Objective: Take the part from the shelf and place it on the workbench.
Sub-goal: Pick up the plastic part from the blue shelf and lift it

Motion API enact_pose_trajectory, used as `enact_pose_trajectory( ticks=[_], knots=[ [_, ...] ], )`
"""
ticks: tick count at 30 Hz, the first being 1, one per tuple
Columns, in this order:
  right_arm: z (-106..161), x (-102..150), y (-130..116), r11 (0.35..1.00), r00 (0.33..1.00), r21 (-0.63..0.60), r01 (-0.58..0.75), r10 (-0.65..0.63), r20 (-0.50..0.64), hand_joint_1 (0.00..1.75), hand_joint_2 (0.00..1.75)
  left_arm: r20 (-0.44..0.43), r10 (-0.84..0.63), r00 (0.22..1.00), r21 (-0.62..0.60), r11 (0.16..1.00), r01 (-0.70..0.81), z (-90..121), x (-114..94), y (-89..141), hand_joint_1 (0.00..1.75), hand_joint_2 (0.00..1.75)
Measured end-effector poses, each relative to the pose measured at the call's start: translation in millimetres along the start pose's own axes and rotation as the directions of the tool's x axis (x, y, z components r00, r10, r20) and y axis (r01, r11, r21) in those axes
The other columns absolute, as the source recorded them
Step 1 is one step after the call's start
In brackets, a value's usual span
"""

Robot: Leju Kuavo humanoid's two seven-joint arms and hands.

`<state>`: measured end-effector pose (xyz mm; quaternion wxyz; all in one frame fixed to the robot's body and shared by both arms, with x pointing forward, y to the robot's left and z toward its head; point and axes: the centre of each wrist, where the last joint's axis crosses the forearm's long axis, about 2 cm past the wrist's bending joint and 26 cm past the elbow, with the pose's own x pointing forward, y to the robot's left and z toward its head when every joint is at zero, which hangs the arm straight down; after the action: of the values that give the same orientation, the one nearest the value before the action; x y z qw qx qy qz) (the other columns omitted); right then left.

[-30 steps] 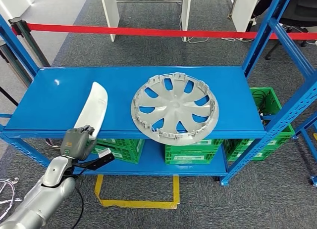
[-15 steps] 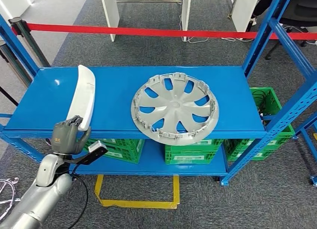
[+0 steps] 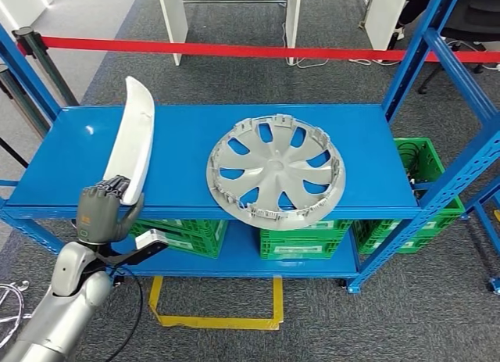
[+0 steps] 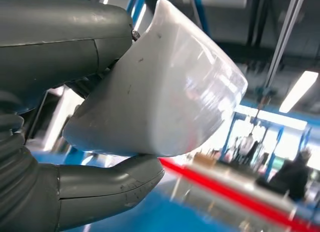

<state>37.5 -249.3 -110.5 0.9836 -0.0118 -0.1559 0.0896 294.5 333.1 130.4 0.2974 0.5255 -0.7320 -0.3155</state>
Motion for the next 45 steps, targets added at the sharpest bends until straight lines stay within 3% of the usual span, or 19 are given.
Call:
enact_pose_trajectory(
  ticks=[8,23,45],
  knots=[
    [-0.1,1.2,0.8,1.0,1.0,-0.008,0.004,-0.004,0.007,0.0,0.0,0.069,0.001,0.998,0.163,0.987,-0.012,-18.0,16.9,28.1,1.75,1.75],
    [0.1,2.8,5.0,1.0,1.0,-0.01,0.013,-0.012,0.021,0.0,0.0,0.043,0.06,0.997,0.198,0.978,-0.067,-20.2,27.0,30.2,1.75,1.75],
    [-0.1,17.2,21.4,1.0,1.0,0.013,0.012,-0.012,0.016,0.0,0.0,-0.03,0.045,0.999,0.134,0.99,-0.041,0.8,2.4,36.9,1.75,1.75]
  ],
)
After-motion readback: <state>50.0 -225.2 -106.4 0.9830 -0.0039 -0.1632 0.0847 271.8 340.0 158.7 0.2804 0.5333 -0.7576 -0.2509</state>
